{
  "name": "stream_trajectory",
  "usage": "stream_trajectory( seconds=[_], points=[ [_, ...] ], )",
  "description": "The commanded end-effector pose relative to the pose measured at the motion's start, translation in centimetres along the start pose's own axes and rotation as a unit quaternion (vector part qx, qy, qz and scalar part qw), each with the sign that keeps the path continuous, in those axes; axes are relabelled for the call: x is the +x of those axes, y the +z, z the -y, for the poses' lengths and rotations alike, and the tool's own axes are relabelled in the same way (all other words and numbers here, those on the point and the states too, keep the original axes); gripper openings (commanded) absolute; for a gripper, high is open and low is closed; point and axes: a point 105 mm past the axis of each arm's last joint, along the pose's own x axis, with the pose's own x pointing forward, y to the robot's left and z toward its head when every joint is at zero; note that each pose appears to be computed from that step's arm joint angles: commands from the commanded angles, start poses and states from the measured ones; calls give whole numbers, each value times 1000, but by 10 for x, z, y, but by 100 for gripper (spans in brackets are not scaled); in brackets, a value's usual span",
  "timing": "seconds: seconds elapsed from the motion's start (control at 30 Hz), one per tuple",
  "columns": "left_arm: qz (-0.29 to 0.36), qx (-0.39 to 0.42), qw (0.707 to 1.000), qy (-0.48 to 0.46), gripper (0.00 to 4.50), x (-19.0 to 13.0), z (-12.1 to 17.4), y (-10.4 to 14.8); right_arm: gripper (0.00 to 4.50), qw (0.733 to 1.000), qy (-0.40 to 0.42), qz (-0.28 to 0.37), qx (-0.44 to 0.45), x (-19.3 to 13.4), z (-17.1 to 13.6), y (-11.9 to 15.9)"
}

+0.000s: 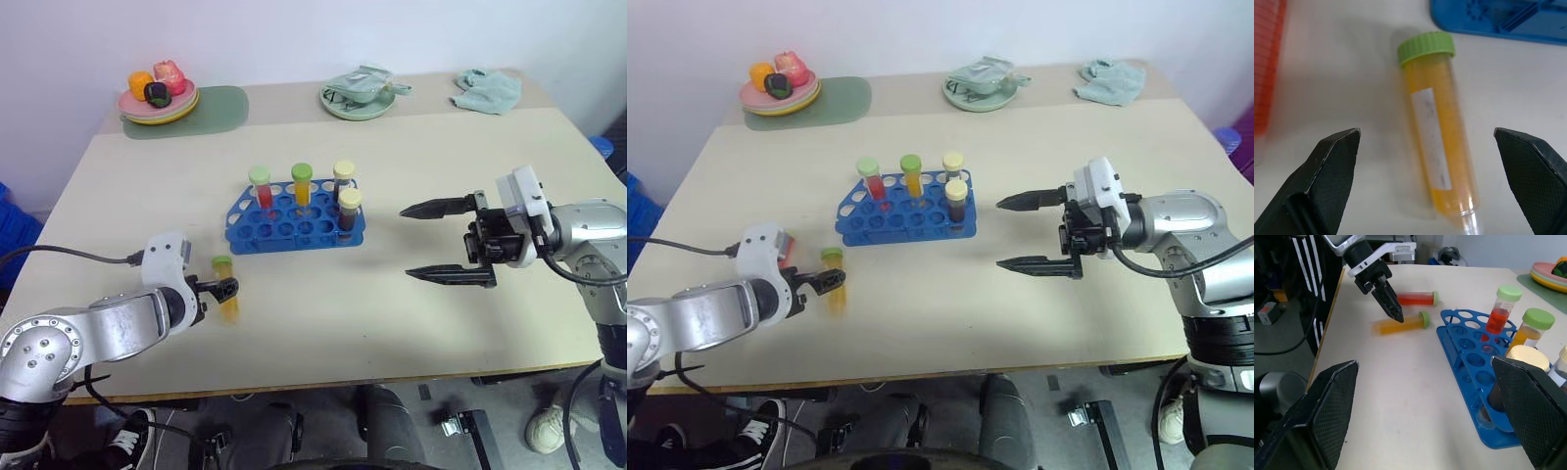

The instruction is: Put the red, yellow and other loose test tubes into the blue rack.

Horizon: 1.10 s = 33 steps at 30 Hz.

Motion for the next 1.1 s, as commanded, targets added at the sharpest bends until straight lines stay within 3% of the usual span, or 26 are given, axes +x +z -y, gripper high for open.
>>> stream_trajectory(
  seconds=[0.03, 0.37, 0.47, 0.6, 0.97, 1.1],
  points=[
    [7, -7, 1000, -4, 450, 1, 6, 5, 444, 1000, 3, 11, -14, 3, -1, 9],
    [-14, -14, 1000, 17, 450, 14, 1, 7, 444, 1000, -6, 16, -12, 4, 4, 9],
    [-20, -11, 1000, 18, 377, 16, 1, 7, 450, 1000, -10, 15, -14, 3, 5, 9],
    [-19, -13, 1000, 14, 189, 17, 5, 8, 450, 1000, -17, 15, -18, 3, 6, 10],
    [-10, -22, 999, 29, 189, 15, 5, 10, 450, 999, -26, 14, -30, 2, 10, 10],
    [-8, -25, 999, 28, 80, 15, 6, 11, 450, 999, -28, 14, -32, 3, 12, 10]
  ],
)
